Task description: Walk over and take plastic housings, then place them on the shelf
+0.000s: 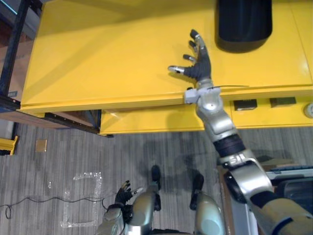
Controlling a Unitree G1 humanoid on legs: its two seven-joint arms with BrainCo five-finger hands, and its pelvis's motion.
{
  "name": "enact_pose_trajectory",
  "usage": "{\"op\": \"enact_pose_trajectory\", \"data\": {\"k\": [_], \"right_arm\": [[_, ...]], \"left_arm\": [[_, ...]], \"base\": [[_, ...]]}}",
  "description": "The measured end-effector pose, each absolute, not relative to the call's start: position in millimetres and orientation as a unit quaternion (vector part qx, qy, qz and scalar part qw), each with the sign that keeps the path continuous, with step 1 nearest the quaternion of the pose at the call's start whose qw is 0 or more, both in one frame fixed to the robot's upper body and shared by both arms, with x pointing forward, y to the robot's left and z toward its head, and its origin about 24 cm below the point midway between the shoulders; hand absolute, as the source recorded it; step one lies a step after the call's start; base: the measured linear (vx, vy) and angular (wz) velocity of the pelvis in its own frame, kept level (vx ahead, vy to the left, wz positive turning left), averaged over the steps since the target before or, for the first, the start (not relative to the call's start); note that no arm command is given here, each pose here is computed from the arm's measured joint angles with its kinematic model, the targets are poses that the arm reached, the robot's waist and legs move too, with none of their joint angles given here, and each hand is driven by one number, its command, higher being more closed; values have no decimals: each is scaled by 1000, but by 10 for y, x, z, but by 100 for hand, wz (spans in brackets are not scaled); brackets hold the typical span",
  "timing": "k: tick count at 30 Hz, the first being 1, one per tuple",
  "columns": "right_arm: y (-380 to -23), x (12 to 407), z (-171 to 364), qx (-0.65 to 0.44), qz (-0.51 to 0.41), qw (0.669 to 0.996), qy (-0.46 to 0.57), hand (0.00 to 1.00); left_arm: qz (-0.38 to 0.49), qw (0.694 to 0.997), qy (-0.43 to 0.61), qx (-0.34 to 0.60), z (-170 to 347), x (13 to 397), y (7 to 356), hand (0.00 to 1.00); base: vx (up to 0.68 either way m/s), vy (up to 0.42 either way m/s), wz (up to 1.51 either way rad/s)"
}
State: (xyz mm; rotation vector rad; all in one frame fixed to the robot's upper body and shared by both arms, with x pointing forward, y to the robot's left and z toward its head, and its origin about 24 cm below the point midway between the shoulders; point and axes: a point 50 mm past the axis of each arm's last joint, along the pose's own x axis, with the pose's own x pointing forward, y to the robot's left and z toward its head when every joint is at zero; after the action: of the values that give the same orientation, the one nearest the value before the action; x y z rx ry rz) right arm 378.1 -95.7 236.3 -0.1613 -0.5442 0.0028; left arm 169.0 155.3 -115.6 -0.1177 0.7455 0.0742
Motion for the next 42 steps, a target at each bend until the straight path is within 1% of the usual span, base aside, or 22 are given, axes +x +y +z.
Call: {"op": "enact_pose_trajectory", "data": {"k": [4, 15, 29, 38, 42], "right_arm": [[-1048, 3796, 2430, -72, -39, 955, -285, 0], [-1141, 3810, 2445, -82, -91, 948, -294, 0], [-1220, 3812, 2461, -82, -126, 943, -295, 0], [-1252, 3825, 2448, -88, -128, 944, -290, 0], [-1226, 3828, 2453, -93, -96, 947, -293, 0]], "left_arm": [[34, 929, 363, -64, -1155, 1693, 1525, 0], [30, 929, 363, -65, -1155, 1695, 1519, 0], [30, 929, 362, -65, -1154, 1694, 1515, 0], [30, 929, 363, -66, -1156, 1691, 1513, 0], [30, 929, 363, -66, -1157, 1690, 1513, 0]], "base": [[0, 0, 0], [5, -2, -1], [0, 0, 0], [0, 0, -1], [0, 0, 0]]}}
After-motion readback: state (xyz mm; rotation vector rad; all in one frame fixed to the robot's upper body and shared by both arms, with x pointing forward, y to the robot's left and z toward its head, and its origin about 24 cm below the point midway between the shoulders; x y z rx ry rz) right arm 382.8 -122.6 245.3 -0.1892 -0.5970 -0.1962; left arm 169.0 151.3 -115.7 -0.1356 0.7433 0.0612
